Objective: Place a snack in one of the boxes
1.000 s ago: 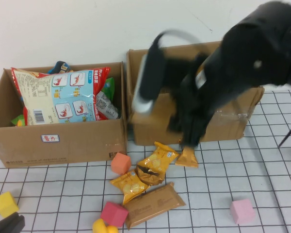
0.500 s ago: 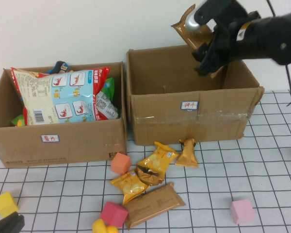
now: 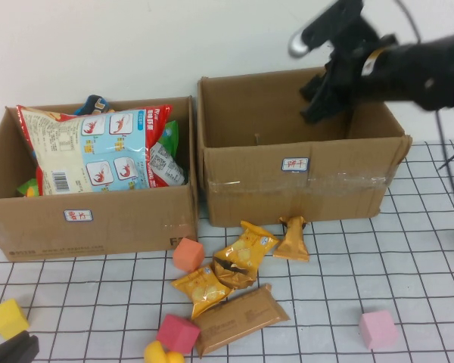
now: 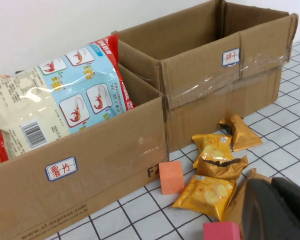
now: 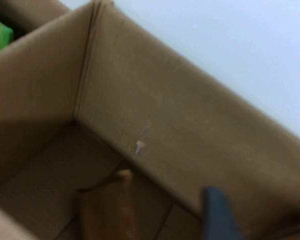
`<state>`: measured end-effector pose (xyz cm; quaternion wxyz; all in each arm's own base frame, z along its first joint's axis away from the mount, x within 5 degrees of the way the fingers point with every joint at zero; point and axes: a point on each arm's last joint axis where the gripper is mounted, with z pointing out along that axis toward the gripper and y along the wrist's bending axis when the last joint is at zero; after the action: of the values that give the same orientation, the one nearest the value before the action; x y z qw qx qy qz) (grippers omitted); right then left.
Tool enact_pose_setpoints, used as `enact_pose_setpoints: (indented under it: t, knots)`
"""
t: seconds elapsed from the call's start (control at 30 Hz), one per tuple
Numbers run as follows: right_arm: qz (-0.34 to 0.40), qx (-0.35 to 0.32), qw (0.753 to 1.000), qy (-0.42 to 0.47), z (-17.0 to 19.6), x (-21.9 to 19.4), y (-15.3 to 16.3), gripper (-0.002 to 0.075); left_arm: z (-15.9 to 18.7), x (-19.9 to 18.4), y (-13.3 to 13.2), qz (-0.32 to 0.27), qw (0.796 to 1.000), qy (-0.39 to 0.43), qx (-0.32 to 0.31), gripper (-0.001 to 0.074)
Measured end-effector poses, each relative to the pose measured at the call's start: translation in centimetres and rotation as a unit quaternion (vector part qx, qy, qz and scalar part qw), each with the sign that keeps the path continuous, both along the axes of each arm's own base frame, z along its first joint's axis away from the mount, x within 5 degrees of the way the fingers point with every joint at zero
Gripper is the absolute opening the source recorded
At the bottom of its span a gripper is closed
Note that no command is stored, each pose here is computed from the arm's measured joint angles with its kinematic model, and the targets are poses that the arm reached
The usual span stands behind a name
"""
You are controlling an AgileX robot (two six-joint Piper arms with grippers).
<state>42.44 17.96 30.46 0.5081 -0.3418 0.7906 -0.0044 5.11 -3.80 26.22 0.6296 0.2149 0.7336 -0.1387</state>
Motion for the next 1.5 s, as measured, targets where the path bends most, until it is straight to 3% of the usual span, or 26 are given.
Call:
enact_pose_setpoints:
  t: [0.07,0.13,0.27,0.43,0.6,0.97,1.27,1.5]
  knots:
    - [-0.004,0.008,1.0,0.001,2.1,-1.2,-0.5,0.023,0.0,0.0,0.0,0.0,1.0,0.0,0.0,-0.0002]
    - [-0.01,0.022,1.0,0.0,4.4,-2.5,-1.1,0.0106,0.0,0.0,0.0,0.0,1.0,0.0,0.0,-0.0002]
    - [-0.014,0.058,0.998,-0.02,9.2,-6.2,-2.5,0.002,0.0,0.0,0.0,0.0,1.0,0.0,0.0,-0.0002]
    - [-0.011,0.099,0.994,-0.056,12.3,-11.9,-4.8,0.0002,0.0,0.0,0.0,0.0,1.0,0.0,0.0,-0.0002]
    - [-0.01,0.123,0.99,-0.066,12.4,-17.9,-7.1,0.0,-0.1,-0.1,-0.1,-0.005,1.0,0.005,0.002,-0.0002]
    - [-0.005,0.129,0.989,-0.07,8.3,-29.1,-11.7,-0.0001,-0.5,-0.3,-0.4,-0.026,0.999,0.027,0.01,-0.0002]
    - [-0.001,0.071,0.997,0.041,4.6,-35.5,-14.3,-0.0001,-0.7,-0.5,-0.5,-0.035,0.999,0.037,0.013,-0.0002]
    - [0.003,0.102,0.994,-0.043,2.4,-38.1,-15.4,-0.0001,-0.8,-0.5,-0.5,-0.039,0.998,0.041,0.015,-0.0002]
